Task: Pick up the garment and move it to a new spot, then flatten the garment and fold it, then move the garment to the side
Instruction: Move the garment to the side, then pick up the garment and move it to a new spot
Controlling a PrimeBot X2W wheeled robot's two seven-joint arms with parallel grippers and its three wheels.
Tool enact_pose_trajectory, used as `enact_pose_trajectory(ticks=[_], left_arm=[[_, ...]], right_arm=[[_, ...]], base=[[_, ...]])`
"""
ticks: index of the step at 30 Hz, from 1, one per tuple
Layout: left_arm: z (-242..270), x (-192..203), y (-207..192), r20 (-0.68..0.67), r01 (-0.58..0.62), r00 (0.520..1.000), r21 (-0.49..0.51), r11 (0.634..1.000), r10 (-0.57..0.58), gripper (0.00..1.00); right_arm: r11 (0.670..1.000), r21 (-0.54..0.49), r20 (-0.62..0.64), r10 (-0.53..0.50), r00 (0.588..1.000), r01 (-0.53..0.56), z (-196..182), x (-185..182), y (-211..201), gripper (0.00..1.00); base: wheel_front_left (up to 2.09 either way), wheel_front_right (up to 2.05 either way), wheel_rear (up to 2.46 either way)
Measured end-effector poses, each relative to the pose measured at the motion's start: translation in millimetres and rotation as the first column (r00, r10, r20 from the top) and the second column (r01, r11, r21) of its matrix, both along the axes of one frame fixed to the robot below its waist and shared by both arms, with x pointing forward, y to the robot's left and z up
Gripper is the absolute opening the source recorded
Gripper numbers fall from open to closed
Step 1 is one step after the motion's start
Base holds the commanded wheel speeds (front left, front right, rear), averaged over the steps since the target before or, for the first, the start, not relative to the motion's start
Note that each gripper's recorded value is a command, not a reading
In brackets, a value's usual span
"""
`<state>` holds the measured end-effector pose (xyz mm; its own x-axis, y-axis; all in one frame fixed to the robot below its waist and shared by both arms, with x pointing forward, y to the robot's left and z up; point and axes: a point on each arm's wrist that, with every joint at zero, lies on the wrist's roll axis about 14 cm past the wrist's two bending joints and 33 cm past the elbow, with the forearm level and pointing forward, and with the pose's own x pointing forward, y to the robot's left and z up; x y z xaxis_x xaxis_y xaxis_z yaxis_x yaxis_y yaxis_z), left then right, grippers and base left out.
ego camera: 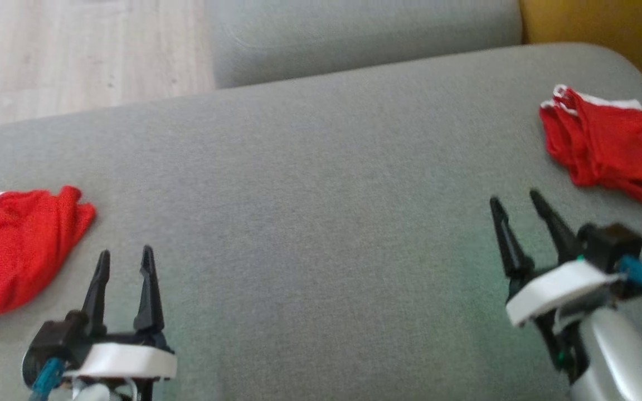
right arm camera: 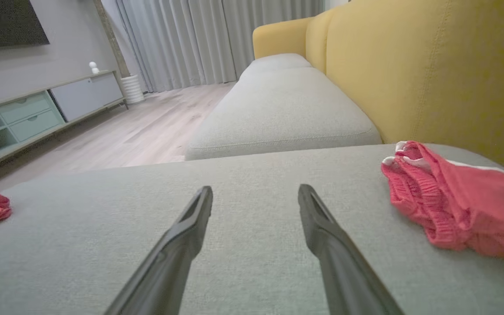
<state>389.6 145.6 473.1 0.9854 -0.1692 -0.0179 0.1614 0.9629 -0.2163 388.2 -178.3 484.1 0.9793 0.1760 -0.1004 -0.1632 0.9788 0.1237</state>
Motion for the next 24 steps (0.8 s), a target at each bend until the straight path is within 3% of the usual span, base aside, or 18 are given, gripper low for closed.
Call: enact_pose_trajectory(ticks=[4,14,24], left_arm=[[-3.5,-10.0,8.5,-0.012,-0.027,1.000,0.000,1.000,0.027,1.00],[-2.9,-13.5,16.0,-0.012,-0.061,0.998,-0.014,0.998,0.061,1.00],[-7.1,-44.1,63.3,-0.026,-0.208,0.978,-0.001,0.978,0.208,1.00]], right_arm=[[1.000,0.019,-0.016,0.001,1.000,-0.001,-3.8,-14.3,8.2,1.00],[1.000,0.007,0.001,-0.004,1.000,0.004,8.1,-9.6,8.0,1.00],[0.986,0.013,-0.025,0.166,0.986,-0.165,1.2,8.2,68.2,1.00]], base=[[0.00,0.00,0.00],[0.00,0.00,0.00],[0.00,0.00,0.00]])
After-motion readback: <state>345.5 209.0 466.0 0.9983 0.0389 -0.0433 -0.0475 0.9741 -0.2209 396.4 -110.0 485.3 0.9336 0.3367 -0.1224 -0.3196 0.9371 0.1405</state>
